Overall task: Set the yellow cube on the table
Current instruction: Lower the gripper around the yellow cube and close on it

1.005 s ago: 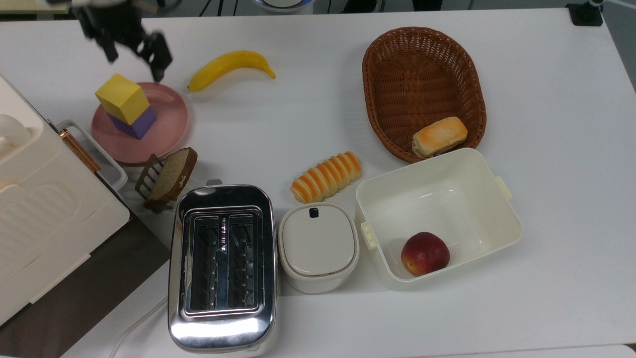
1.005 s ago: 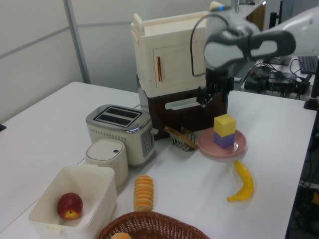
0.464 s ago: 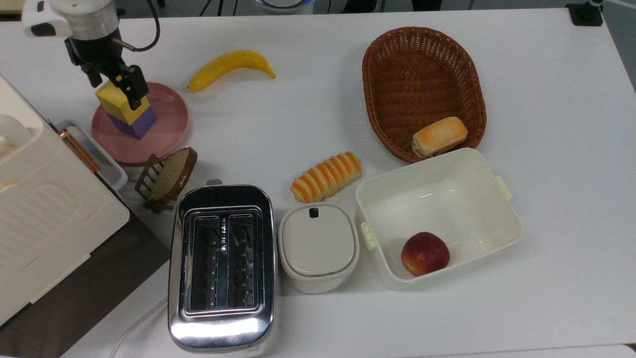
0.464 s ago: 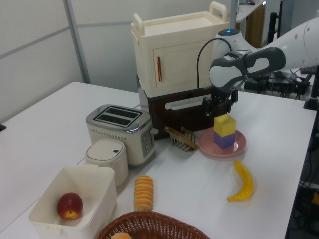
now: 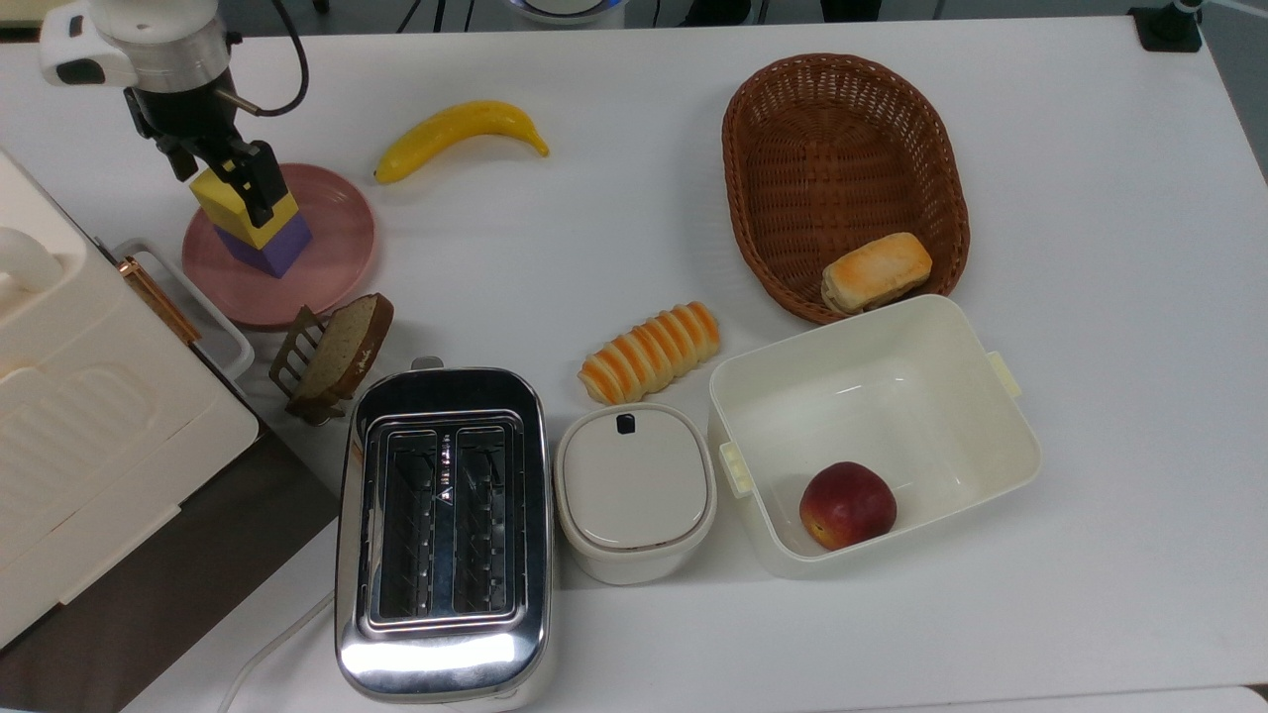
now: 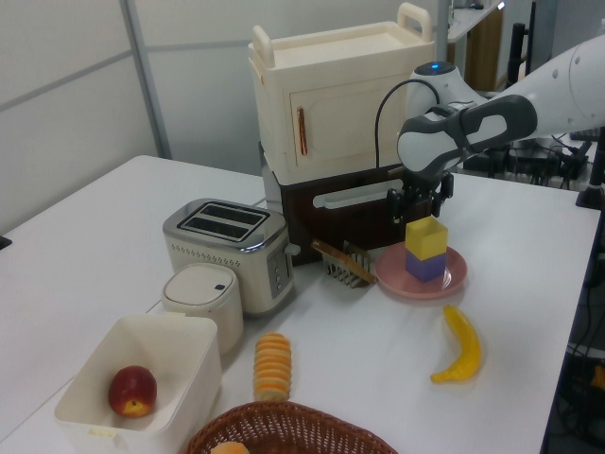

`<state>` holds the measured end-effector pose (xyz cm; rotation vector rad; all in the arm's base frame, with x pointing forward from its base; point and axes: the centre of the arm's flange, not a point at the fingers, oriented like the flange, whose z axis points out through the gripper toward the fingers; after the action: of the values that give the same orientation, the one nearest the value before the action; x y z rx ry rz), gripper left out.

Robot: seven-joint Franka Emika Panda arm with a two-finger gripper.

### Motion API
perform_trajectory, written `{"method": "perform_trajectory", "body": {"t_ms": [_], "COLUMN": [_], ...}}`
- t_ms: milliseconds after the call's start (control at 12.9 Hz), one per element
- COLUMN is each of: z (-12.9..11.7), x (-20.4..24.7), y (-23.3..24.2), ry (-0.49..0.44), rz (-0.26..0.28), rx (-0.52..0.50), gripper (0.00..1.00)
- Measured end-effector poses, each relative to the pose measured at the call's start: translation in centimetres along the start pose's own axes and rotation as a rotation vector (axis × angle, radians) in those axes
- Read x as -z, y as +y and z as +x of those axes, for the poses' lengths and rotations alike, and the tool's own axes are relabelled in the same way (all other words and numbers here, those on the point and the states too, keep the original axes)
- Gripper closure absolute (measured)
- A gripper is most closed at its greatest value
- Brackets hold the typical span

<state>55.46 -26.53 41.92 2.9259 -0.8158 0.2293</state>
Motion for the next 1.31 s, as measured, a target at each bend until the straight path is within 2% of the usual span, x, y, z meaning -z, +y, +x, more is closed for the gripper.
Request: {"method": "perform_trajectory", "body": {"t_ms": [928,1315], "z": [-0.1,-1.1], "x": [-0.2,-2.1], "y": [0.2,0.5], "ry": [-0.004,-0.045], "rz": [-0.002,-0.008], "rx": [-0.004,-0.006], "gripper": [0.0,0.0]}}
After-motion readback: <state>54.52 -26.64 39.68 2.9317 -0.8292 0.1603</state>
